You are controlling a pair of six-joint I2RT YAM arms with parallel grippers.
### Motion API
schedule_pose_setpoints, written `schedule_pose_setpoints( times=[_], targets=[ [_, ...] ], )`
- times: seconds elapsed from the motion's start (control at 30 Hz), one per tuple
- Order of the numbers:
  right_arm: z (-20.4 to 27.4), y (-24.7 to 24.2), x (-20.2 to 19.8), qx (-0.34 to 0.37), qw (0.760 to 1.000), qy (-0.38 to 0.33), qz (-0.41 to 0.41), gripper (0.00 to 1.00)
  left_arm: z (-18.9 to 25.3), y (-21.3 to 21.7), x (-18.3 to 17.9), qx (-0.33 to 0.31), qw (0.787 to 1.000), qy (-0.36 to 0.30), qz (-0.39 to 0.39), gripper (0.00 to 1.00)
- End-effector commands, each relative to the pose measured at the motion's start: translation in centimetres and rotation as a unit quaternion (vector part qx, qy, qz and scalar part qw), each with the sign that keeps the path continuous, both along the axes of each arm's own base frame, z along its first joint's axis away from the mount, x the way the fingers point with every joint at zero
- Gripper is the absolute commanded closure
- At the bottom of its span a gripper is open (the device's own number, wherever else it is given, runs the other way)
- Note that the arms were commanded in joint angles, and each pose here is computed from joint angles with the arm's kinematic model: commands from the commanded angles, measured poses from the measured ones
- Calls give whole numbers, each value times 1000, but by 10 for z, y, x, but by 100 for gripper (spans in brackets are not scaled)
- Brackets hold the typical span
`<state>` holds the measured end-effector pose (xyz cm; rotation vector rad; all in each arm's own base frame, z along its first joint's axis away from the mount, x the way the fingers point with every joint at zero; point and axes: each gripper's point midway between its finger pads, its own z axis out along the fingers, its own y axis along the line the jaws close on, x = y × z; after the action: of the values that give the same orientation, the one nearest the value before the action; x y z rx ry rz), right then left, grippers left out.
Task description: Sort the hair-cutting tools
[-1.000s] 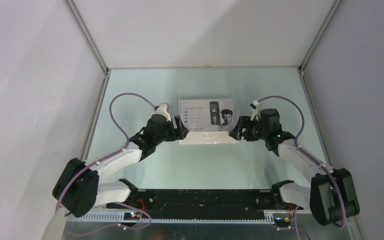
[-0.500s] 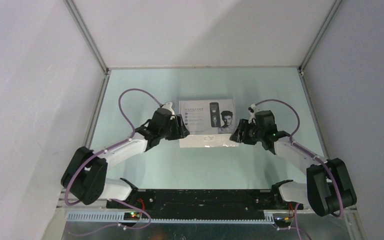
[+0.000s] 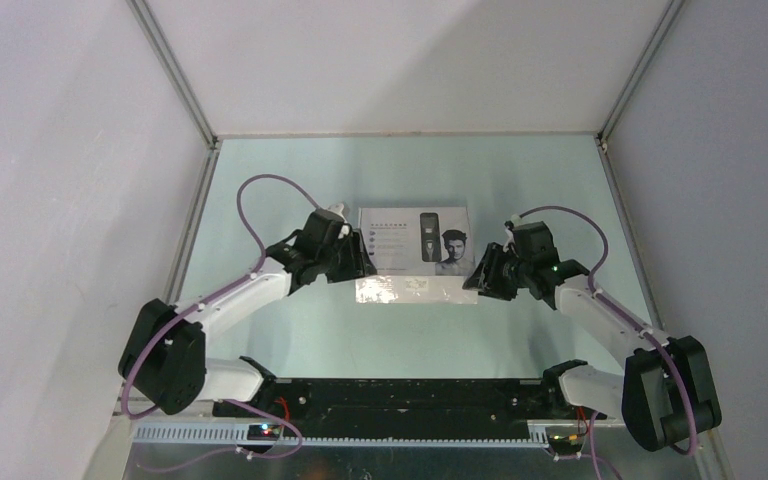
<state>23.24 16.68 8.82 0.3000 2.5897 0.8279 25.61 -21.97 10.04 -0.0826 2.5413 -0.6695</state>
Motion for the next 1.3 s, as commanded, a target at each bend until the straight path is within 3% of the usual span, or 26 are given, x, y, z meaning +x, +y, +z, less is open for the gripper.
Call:
schedule_pose_setpoints(
  times=[0.0,0.33,0.83,1.07,1.27],
  targets=[
    [42,27,2,77,996,33,4,70,47,-32,-8,-78,996,-4,-41,42],
    [35,15,-5,43,995,87,-12,71,40,-31,-11,-61,997,21,-39,42],
    [23,9,5,19,996,84,-24,70,28,-26,-14,-40,998,44,-38,42],
    [19,1,7,-5,996,77,-34,67,32,-6,-7,9,1000,14,-18,40],
    [23,0,9,-6,997,66,-36,65,22,-7,-9,5,1000,19,-15,40]
  ],
)
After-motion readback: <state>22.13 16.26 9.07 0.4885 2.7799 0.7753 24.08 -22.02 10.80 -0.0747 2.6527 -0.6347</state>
